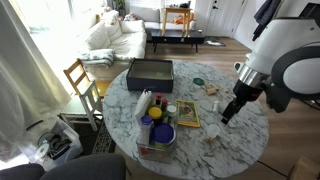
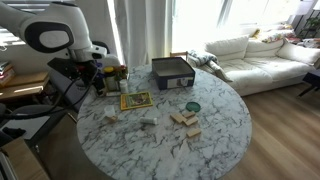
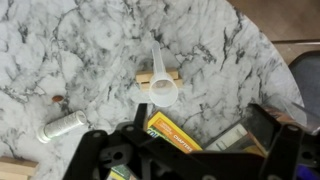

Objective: Pick up the two wooden blocks from the clear measuring cup and put them on the table, pick up the clear measuring cup and put it on the two wooden blocks to the right

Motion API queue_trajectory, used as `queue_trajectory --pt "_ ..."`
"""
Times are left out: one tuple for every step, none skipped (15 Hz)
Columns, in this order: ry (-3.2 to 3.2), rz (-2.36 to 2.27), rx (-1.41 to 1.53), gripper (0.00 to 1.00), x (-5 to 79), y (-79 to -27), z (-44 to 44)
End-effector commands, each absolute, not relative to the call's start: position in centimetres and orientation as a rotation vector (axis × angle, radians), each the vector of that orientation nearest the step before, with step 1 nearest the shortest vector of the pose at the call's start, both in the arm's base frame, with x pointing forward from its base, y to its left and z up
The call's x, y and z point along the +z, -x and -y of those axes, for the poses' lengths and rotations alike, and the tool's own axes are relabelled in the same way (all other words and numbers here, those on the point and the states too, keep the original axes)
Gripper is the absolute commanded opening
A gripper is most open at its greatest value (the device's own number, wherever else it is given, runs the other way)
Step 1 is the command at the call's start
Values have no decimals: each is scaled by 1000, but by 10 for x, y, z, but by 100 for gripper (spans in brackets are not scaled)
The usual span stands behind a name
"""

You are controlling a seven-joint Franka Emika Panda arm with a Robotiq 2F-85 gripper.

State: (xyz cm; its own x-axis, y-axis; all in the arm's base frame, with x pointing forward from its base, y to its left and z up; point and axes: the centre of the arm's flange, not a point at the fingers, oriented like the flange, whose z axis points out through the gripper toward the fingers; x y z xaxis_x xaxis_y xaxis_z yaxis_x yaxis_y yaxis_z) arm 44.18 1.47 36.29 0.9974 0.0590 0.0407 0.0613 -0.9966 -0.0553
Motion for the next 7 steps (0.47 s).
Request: queue_trajectory --pt "3091 159 -52 100 365 -440 -18" --pt "3095 203 -49 100 366 -439 -21" --pt "3097 224 -51 100 367 -439 -22" --pt "3098 236 -53 100 368 -439 -23" --pt "3099 242 -52 100 368 -439 -23" --pt "3099 244 -52 100 368 -439 -23" --pt "3099 246 -52 100 368 -439 -23"
